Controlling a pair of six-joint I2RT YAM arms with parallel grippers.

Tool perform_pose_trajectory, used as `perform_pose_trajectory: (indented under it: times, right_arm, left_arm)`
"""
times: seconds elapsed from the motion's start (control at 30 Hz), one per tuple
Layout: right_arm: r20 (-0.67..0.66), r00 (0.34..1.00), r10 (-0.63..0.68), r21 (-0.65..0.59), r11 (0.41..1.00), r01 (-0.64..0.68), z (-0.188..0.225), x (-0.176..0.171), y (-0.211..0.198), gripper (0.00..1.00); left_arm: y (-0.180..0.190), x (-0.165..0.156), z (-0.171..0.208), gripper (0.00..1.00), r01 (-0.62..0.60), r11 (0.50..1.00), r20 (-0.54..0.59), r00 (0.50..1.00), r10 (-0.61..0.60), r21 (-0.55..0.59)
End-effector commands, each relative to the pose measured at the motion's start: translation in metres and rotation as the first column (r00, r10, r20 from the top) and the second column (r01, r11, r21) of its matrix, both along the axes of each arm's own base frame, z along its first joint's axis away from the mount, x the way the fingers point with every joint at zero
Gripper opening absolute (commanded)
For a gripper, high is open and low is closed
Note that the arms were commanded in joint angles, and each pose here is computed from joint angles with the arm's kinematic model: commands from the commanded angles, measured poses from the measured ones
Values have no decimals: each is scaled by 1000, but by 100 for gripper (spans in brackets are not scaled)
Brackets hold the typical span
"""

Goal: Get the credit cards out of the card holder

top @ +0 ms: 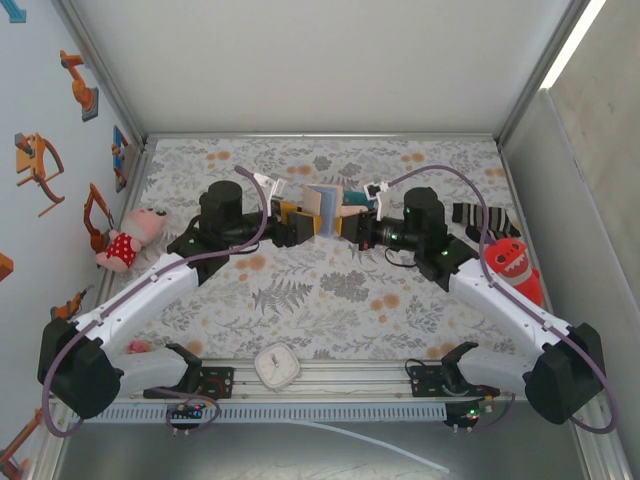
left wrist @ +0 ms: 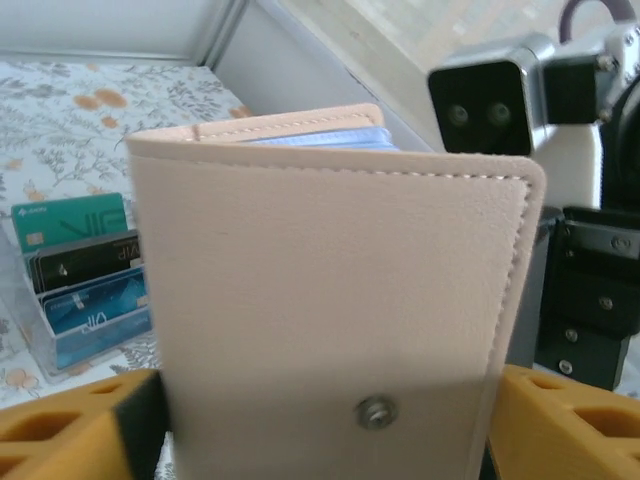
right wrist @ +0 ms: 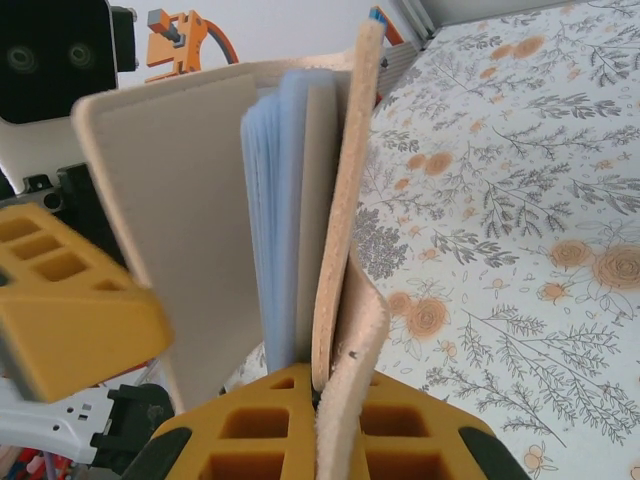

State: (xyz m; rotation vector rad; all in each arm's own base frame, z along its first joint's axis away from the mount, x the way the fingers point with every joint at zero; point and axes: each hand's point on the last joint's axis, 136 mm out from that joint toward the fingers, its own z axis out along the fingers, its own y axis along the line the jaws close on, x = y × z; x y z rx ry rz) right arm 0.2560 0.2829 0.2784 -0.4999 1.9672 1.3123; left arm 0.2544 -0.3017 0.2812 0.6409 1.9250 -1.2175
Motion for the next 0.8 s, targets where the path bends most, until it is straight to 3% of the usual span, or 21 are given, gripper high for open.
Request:
perform_pose_trajectory:
  times: [0.0,0.13,0.27,0.43,0.63,0.77]
  right_arm:
    - [81,997,-11,36,999,9,28,1,0,0]
    - [88,996,-21,33,999,18,30,1,-2,0]
    - [87,996,-24,32,999,21,31,2,-2,0]
    - [88,996,-17,39,999,14,35,3,1,0]
    - [91,996,-15,44,999,11,37,3,1,0]
    - [88,996,-9,45,999,5,36,3,3,0]
  left_arm:
    - [3,0,10,64,-20,999,47,999,19,26]
    - [11,2,6,64,-66,996,52,997,63,55]
    - [13,3,6,73,-76,996,52,996,73,56]
    - [9,4,5,68,-68,996,46,997,65,51]
    - [7,7,6,32,-72,996,56,996,70,43]
    - [9,7,9,27,-81,996,65,995,78,40]
